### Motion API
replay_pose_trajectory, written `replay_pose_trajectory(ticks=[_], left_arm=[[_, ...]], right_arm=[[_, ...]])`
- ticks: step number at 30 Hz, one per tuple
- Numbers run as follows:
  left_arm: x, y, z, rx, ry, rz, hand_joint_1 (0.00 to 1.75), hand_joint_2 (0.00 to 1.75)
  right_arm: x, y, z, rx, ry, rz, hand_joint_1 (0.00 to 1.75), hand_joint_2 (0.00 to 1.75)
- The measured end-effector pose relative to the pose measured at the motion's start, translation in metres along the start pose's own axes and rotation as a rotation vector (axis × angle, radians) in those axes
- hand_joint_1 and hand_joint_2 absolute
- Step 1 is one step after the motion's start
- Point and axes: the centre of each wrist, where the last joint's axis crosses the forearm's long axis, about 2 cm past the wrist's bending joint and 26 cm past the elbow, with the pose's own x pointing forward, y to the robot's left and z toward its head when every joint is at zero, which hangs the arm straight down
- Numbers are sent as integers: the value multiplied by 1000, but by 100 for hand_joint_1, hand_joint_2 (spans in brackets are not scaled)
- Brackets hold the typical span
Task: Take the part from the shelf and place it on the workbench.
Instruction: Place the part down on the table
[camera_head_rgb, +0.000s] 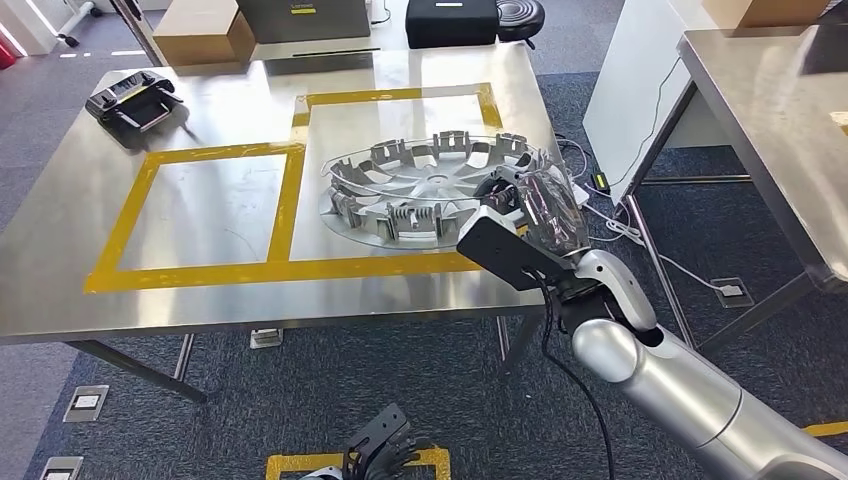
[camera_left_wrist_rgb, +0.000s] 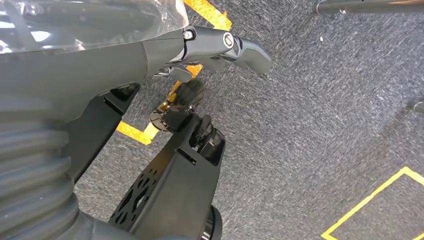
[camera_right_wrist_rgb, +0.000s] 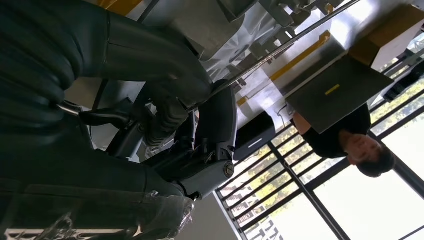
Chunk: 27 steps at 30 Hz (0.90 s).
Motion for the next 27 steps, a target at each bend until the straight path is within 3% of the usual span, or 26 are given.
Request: replay_pose_trajectory(ticks=[27], left_arm=[[4,1,-1,-3,-13,-6,0,175]], right_arm=[[0,-10,-6,-16,-8,20,175,175]])
